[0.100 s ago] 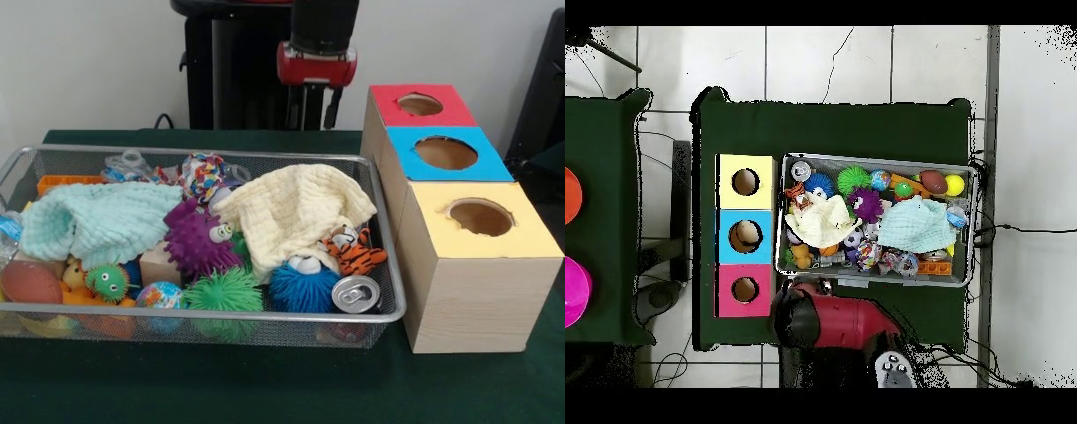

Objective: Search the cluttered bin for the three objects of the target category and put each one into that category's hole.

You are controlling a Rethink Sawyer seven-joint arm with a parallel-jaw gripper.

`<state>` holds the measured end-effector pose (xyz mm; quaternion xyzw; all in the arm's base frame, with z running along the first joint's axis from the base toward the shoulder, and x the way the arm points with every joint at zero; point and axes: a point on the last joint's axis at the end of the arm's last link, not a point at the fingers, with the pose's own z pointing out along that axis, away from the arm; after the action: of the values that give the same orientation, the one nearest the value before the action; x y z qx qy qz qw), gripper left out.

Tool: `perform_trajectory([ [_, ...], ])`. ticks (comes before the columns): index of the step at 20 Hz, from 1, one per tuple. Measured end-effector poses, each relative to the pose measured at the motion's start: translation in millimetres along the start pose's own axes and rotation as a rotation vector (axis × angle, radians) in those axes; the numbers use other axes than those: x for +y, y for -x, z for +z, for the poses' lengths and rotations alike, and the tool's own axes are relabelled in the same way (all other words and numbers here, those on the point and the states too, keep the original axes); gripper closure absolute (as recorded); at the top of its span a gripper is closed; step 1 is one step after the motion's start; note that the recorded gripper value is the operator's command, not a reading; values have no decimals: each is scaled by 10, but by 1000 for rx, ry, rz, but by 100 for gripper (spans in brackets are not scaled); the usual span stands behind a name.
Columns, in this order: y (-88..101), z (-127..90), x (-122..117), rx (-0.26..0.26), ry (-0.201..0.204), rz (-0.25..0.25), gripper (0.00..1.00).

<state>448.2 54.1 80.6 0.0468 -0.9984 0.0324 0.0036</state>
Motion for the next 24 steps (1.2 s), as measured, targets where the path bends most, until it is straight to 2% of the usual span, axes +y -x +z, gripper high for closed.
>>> perform_trajectory([
  [3,-159,-277,58,28,2,-2,0],
  [7,-210,-384,81,33,1,-4,0],
  [14,-95,-309,74,53,9,6,0],
  [20,36,-130,122,70,26,3,0],
  [24,27,-8,183,94,40,-1,0],
])
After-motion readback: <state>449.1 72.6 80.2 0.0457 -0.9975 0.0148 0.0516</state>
